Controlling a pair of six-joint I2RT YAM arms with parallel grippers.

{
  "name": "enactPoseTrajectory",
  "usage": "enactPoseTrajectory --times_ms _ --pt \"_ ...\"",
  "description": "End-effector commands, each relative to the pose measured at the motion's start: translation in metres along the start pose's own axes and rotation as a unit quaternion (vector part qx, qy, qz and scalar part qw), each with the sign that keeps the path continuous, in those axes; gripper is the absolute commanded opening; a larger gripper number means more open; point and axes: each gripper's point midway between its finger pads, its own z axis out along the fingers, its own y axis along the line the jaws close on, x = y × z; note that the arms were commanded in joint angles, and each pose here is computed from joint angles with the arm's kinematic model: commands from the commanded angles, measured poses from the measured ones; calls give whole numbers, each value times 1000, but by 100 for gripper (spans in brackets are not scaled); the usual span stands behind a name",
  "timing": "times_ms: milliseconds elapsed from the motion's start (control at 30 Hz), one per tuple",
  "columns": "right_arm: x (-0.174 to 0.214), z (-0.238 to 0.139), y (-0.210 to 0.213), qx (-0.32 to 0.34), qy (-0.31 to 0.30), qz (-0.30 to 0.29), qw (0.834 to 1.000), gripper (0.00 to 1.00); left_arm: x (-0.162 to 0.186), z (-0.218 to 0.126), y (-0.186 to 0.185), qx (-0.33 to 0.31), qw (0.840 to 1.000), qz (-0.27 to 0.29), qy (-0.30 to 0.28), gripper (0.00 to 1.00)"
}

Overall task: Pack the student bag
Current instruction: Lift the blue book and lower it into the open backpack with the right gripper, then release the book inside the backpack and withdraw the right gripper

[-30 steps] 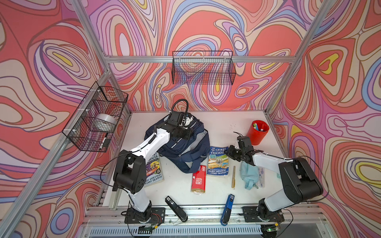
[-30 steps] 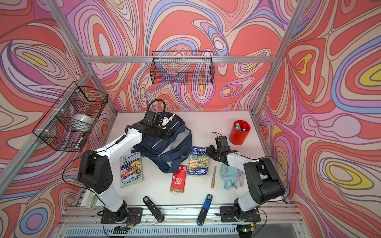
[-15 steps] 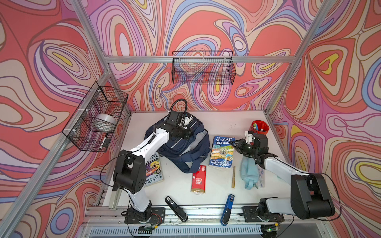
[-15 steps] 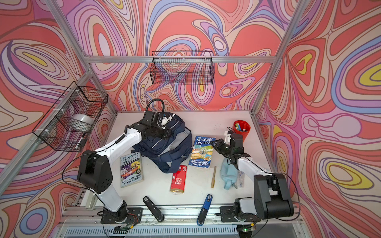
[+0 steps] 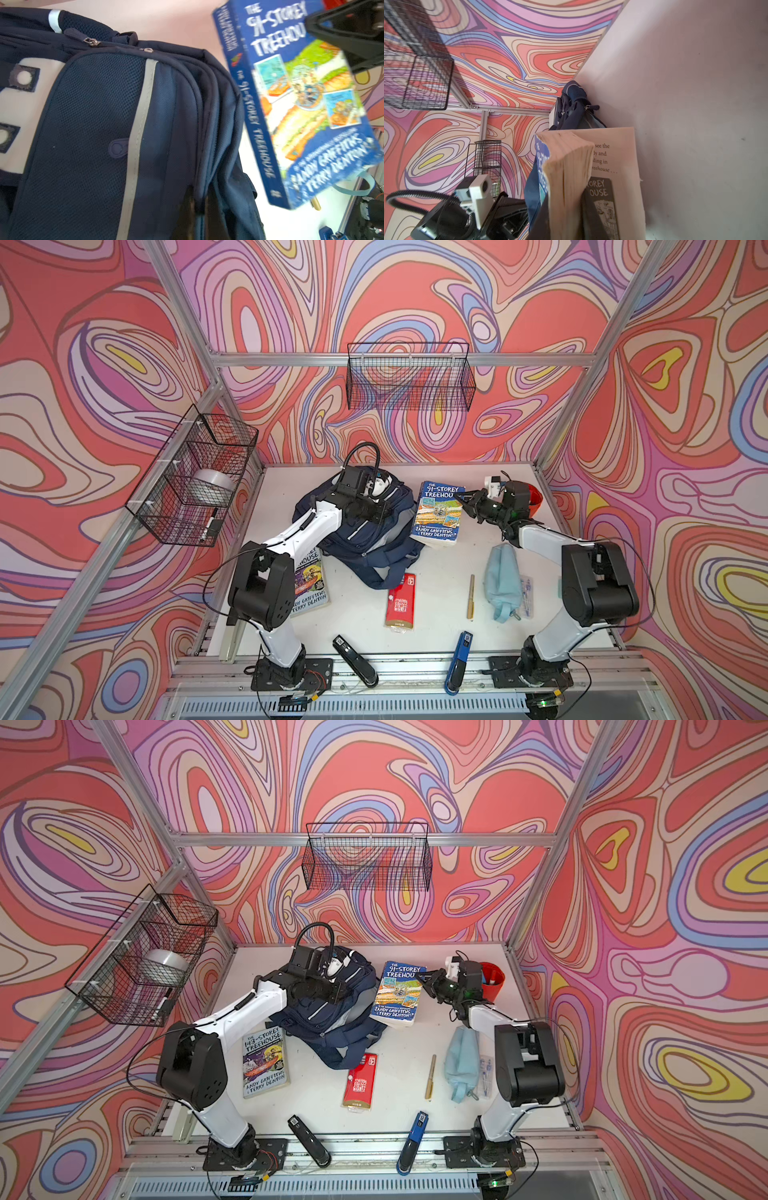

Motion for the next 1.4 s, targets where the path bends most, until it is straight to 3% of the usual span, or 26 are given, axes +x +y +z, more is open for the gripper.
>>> enactPoseTrajectory --times_ms 0,133,233,400,467,600,700,867,1033,1200,1267,1333,1367 --pt "26 42 3 -1 34 30 999 0 -43 -6 -28 51 995 50 -65 0" --pt "72 87 -5 21 76 46 996 0 -62 -4 -23 35 995 59 -76 0" --pt "91 97 -17 44 85 40 995 0 -77 -7 -23 30 993 70 -90 0" --pt "85 107 -21 57 22 17 998 0 -89 -3 -36 73 990 64 -99 0" --pt "83 121 -17 40 -19 11 999 0 -93 -6 -40 83 989 53 -111 0" --pt "65 140 -16 -18 -99 55 993 0 -103 -21 -47 88 986 50 -130 0" --pt "54 151 -12 -21 -131 45 990 0 -109 -30 -53 97 985 55 -136 0" --pt "61 185 -12 3 -136 9 991 0 -110 -37 -59 105 983 63 -137 0" --pt "78 220 -39 19 -121 30 992 0 -114 -45 -58 94 984 66 -136 0" --pt "87 214 -47 45 -116 -2 992 0 -104 -43 -41 69 989 51 -124 0" --pt "88 208 -43 42 -103 -11 994 32 -102 -44 -35 60 989 45 -129 0" --pt "88 197 -39 46 -91 -22 995 54 -99 -43 -28 51 990 36 -127 0" --pt "87 190 -37 52 -82 -28 995 58 -97 -41 -23 43 991 30 -122 0"
